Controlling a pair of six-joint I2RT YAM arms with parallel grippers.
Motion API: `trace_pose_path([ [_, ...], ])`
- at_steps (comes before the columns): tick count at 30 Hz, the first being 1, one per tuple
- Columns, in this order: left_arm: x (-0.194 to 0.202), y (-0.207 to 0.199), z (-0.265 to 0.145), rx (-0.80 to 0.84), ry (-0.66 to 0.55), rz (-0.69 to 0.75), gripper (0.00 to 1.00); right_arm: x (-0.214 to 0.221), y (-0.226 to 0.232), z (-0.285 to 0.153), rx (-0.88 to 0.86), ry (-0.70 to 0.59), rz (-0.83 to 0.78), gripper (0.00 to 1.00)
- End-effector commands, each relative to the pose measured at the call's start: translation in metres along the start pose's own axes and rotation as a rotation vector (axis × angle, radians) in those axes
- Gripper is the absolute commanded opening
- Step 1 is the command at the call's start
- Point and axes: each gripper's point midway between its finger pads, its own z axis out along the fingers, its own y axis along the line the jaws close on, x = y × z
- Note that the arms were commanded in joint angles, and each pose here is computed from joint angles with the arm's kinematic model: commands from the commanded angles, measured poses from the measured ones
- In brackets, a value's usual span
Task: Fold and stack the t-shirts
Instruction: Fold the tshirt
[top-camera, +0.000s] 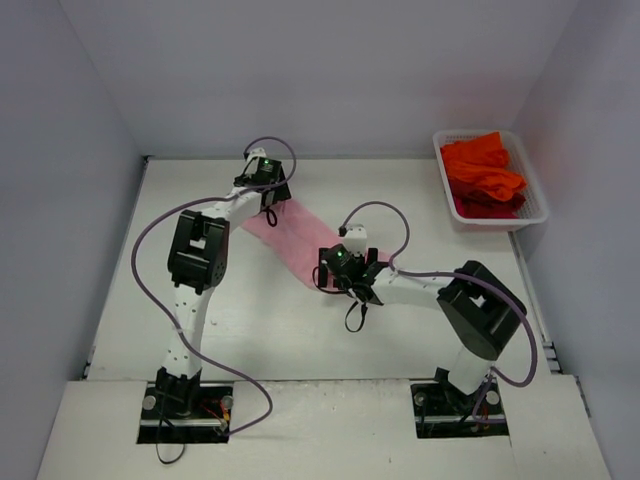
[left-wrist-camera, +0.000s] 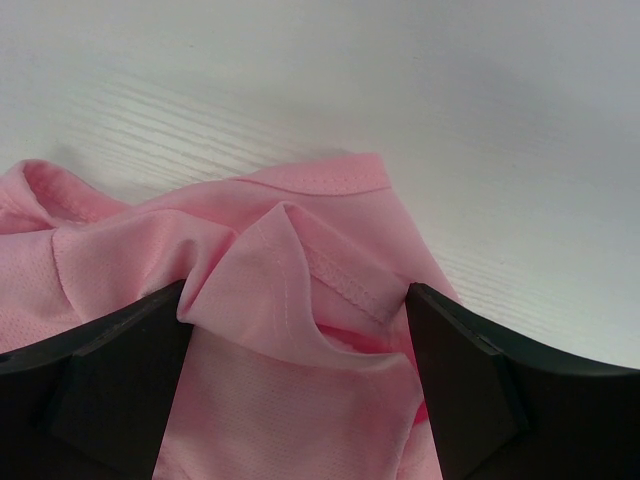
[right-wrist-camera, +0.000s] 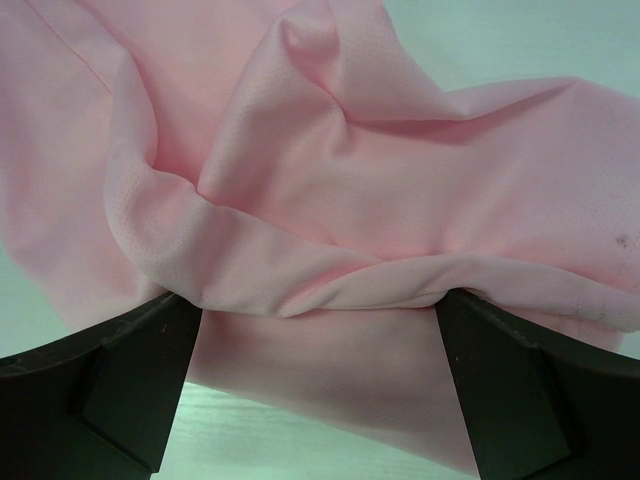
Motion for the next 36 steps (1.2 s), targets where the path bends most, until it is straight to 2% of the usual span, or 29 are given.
trace_pose_path([
  [1,-0.003,-0.022,-0.013,0.052,0.013,-0.029,0.81,-0.018,0.005,-0.017,-0.013,-0.061,0.043,1.0],
  [13,-0.005,-0.032,-0.014,0.062,0.01,-0.024,0.81,-0.008,0.013,-0.036,-0.037,-0.061,0.042,1.0],
  [19,-0.007,-0.032,-0.016,0.061,0.008,-0.017,0.81,-0.016,0.008,-0.039,-0.012,-0.088,0.05,1.0],
  [26,-0.003,-0.021,-0.017,0.042,0.015,-0.007,0.82,-0.008,-0.01,-0.043,0.037,-0.081,0.092,1.0],
  [31,-0.012,-0.011,-0.017,0.034,0.008,-0.022,0.81,-0.003,-0.018,-0.052,0.028,-0.086,0.172,1.0],
  [36,-0.026,-0.005,-0.022,0.041,-0.006,-0.037,0.82,0.004,-0.022,-0.05,0.04,-0.077,0.185,1.0],
])
